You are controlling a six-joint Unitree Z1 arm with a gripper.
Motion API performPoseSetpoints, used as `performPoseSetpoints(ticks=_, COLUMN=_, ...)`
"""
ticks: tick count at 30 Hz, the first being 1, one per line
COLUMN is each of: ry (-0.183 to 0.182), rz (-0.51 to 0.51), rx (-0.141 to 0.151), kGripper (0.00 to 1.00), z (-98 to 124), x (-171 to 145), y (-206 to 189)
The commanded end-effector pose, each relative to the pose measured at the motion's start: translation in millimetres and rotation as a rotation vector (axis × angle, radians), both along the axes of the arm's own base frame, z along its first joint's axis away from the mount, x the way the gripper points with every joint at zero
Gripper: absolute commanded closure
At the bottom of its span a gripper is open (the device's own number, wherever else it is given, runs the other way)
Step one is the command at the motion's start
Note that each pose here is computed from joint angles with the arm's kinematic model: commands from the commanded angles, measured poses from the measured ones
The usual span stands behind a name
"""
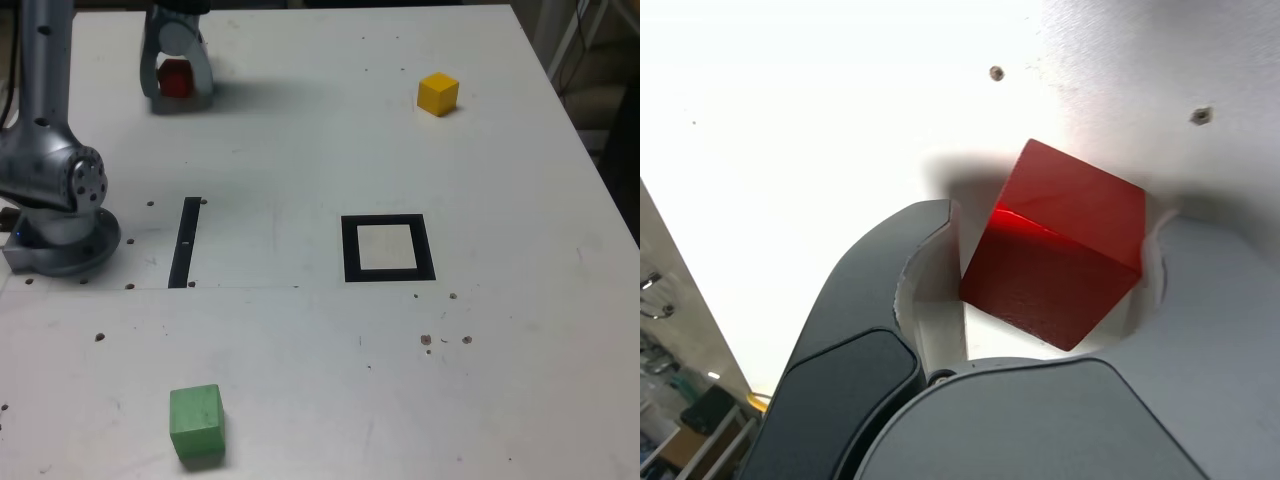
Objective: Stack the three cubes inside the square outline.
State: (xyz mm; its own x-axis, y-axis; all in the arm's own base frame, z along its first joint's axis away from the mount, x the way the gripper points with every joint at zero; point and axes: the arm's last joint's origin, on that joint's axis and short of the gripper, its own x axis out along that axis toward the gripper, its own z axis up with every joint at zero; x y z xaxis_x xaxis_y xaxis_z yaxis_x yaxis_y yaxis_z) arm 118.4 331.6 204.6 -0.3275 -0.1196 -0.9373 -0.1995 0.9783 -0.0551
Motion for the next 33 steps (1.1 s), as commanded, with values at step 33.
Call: performPoseSetpoints(ticks=33, ry=-0.154, rz=-0.104, rx=0.049, kGripper=0.68, z=39, x=33, y=-76)
